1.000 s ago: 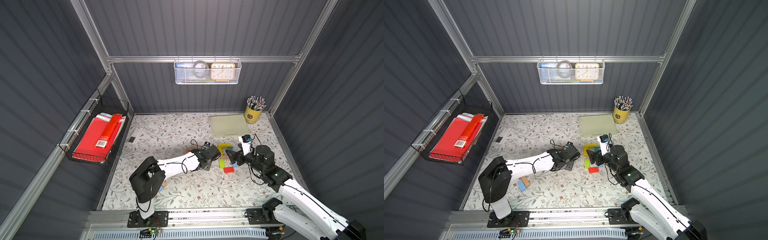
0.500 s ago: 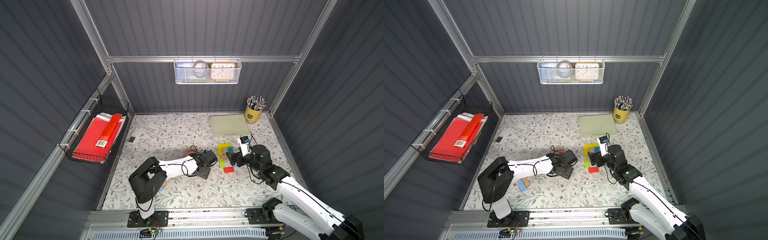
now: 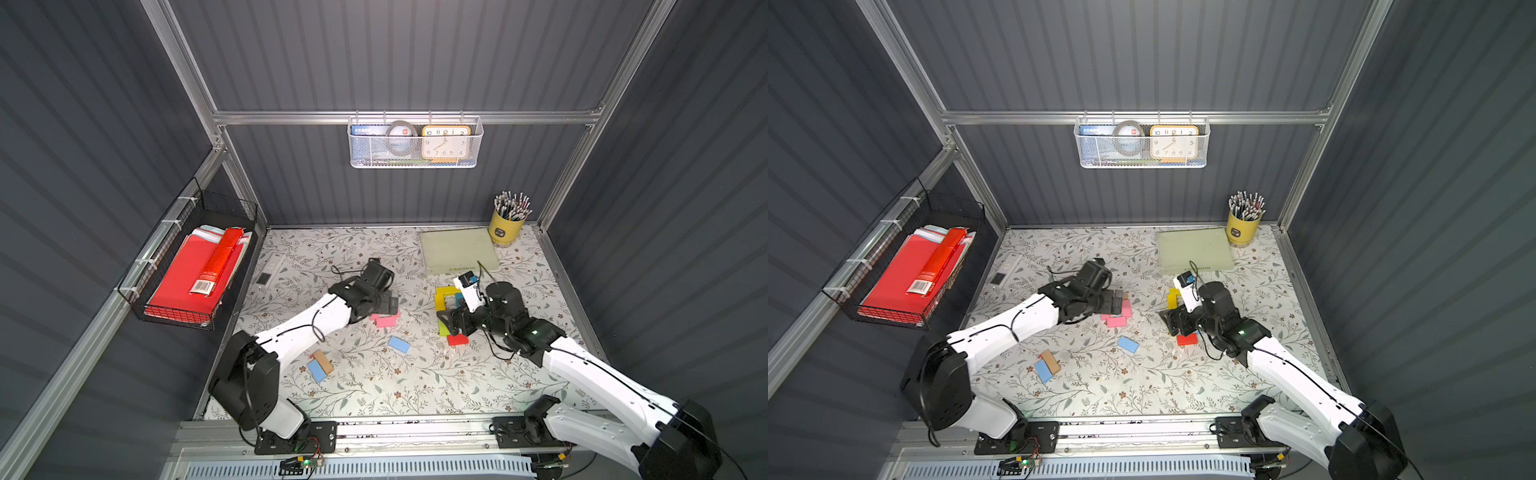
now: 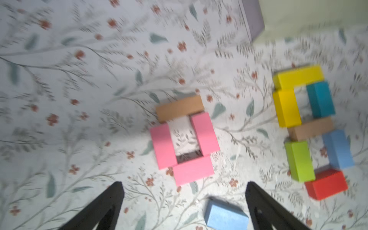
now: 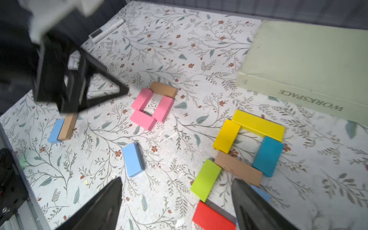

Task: Assemble the number 8 with building blocks
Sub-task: Place the building block at the center of the board, then assemble the building block at the center of the board.

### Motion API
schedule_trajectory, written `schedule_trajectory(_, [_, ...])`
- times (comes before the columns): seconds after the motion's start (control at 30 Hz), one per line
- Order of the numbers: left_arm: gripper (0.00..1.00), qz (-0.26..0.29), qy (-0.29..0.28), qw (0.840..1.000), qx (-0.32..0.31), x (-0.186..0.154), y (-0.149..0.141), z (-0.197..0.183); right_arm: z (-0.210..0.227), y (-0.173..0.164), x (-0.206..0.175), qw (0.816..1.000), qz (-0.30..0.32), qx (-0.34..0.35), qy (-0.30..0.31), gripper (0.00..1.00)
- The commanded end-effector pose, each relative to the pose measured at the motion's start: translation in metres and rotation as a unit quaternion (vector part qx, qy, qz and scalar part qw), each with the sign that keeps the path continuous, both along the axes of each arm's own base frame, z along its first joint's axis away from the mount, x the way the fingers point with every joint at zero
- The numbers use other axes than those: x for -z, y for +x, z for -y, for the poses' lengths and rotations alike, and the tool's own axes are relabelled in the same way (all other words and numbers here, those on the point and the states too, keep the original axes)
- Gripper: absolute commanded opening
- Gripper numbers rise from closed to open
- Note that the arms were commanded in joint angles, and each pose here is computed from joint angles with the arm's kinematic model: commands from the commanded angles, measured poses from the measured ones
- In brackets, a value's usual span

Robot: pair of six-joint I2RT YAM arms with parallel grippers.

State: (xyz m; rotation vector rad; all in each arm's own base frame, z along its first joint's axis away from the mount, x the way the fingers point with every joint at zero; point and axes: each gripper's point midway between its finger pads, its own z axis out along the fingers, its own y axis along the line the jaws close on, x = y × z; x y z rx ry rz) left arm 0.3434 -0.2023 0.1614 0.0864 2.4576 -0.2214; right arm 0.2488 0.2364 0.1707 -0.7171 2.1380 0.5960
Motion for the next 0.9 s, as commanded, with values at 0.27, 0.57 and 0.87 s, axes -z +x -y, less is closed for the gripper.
schedule_trajectory(0.27, [0.99, 0.103, -0.015, 0.987, -0.125, -0.044, 0.049, -0.093, -0.094, -0.019, 0.075, 0.984, -0.052, -0.095, -0.144, 0.82])
schedule_trajectory(0.57, [0.99, 0.160, -0.011, 0.975, -0.152, -0.056, 0.045, -0.118, -0.109, -0.023, 0.108, 0.977, -0.070, -0.086, -0.180, 0.74])
schedule_trajectory(0.87, [0.99, 0.179, -0.010, 0.968, -0.174, -0.057, 0.037, -0.129, -0.114, -0.021, 0.124, 0.974, -0.080, -0.081, -0.198, 0.74])
